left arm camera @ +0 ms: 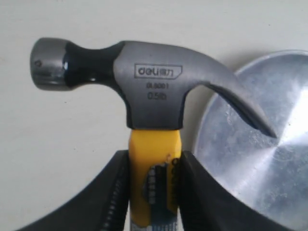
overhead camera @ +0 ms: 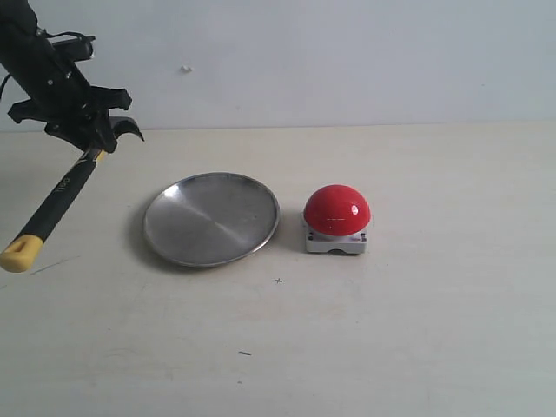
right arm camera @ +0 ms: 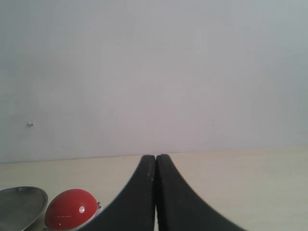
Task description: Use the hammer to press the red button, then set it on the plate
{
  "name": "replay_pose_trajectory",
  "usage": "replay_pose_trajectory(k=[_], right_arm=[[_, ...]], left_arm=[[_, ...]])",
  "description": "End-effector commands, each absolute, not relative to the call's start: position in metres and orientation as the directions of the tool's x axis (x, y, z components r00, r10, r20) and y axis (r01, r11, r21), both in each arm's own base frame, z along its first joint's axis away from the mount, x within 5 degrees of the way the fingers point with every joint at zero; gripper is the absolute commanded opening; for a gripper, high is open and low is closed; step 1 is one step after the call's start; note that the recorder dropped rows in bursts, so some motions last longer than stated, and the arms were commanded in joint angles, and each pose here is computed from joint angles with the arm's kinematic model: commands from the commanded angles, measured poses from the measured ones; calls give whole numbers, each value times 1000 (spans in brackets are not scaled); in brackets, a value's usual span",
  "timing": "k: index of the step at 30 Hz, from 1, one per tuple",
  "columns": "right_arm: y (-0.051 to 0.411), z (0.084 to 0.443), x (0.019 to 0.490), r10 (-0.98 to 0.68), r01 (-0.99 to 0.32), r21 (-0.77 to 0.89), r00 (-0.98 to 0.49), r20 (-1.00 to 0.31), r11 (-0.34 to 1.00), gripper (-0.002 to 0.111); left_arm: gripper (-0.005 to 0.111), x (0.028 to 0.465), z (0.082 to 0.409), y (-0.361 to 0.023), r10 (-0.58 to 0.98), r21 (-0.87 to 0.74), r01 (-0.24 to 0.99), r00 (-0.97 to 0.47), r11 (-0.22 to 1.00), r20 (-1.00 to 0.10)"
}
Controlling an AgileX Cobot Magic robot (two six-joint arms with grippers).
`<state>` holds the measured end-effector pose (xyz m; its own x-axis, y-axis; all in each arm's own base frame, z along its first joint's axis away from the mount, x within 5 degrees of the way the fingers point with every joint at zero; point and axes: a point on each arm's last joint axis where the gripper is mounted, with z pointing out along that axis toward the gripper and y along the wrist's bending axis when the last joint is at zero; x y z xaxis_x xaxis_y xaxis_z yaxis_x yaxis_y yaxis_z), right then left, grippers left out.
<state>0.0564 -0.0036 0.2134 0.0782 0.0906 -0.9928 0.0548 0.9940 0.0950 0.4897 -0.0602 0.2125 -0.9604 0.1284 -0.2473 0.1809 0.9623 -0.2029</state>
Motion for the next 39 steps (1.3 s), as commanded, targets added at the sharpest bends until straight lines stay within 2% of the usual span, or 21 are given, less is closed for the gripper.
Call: replay_pose_trajectory(k=[1, 16, 26, 28, 31, 36, 39], right_arm=[[-4, 212, 56, 82, 61, 87, 80, -993, 994, 0], [-4, 213, 56, 62, 60, 68, 91, -994, 996, 0], [-4, 213, 56, 64, 60, 69, 91, -994, 996, 0], [-3, 218, 56, 82, 47, 90, 144, -986, 995, 0], [-3, 226, 54, 232, -4, 238, 238, -943, 971, 0], [-2, 228, 54, 252, -16, 256, 256, -933, 966, 0], [-2, 236, 51, 309, -66, 305, 334, -890, 950, 0]], left_arm=[[0, 479, 241, -78, 152, -230, 227, -940, 946, -304], [0, 457, 250, -115, 215, -288, 302, -931, 909, -295], [0, 456, 246, -129, 219, -413, 350, -917, 841, -332], [0, 456, 242, -128, 213, -429, 351, -917, 833, -337], [0, 457, 236, -127, 194, -454, 349, -915, 820, -353], [0, 458, 234, -125, 198, -454, 360, -909, 815, -366], [0, 458, 235, -126, 190, -466, 362, -907, 808, -376]])
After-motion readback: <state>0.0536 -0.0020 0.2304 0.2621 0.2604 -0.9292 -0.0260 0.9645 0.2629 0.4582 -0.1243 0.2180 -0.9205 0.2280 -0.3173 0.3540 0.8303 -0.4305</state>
